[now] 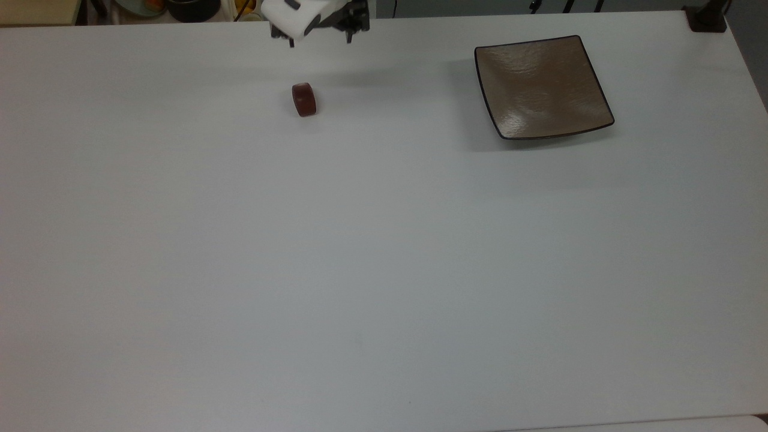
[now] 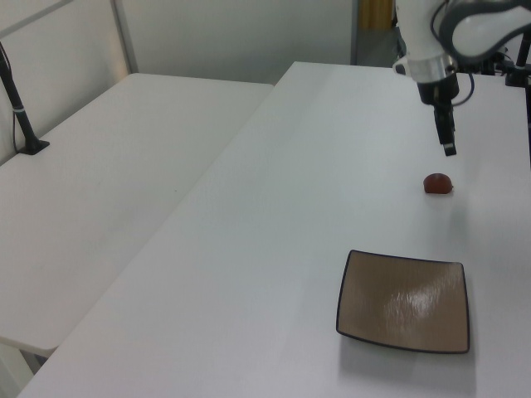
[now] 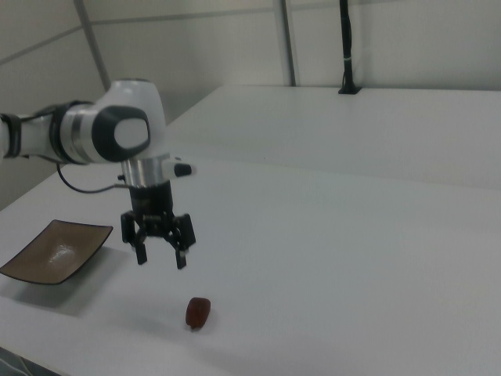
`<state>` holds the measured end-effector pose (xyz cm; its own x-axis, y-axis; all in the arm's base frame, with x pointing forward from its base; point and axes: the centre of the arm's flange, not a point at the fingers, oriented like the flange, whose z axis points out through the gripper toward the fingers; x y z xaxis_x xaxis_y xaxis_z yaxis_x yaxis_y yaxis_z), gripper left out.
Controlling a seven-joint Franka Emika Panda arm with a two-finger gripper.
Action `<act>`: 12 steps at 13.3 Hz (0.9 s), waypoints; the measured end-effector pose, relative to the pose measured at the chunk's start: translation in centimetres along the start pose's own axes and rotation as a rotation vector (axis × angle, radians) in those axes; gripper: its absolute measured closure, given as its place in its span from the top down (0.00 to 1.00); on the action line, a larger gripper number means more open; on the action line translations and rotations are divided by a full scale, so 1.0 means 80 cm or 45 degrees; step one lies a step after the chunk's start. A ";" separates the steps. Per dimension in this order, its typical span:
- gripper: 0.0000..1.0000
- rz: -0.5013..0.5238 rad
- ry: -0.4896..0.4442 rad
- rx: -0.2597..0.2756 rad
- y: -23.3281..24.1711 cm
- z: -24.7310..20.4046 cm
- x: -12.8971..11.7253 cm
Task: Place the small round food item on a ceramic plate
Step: 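Lower the open gripper over the reddish-brown food item, then close the gripper on the food item and lift it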
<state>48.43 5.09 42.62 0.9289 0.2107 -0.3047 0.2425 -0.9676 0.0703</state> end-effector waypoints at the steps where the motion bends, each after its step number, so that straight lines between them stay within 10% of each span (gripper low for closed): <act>1: 1.00 -0.006 0.008 -0.001 0.007 0.018 0.001; 12: 1.00 -0.047 0.216 0.002 0.033 0.134 0.010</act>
<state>46.80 1.19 32.42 0.9532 0.2664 -0.1427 0.2771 -0.9590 0.0603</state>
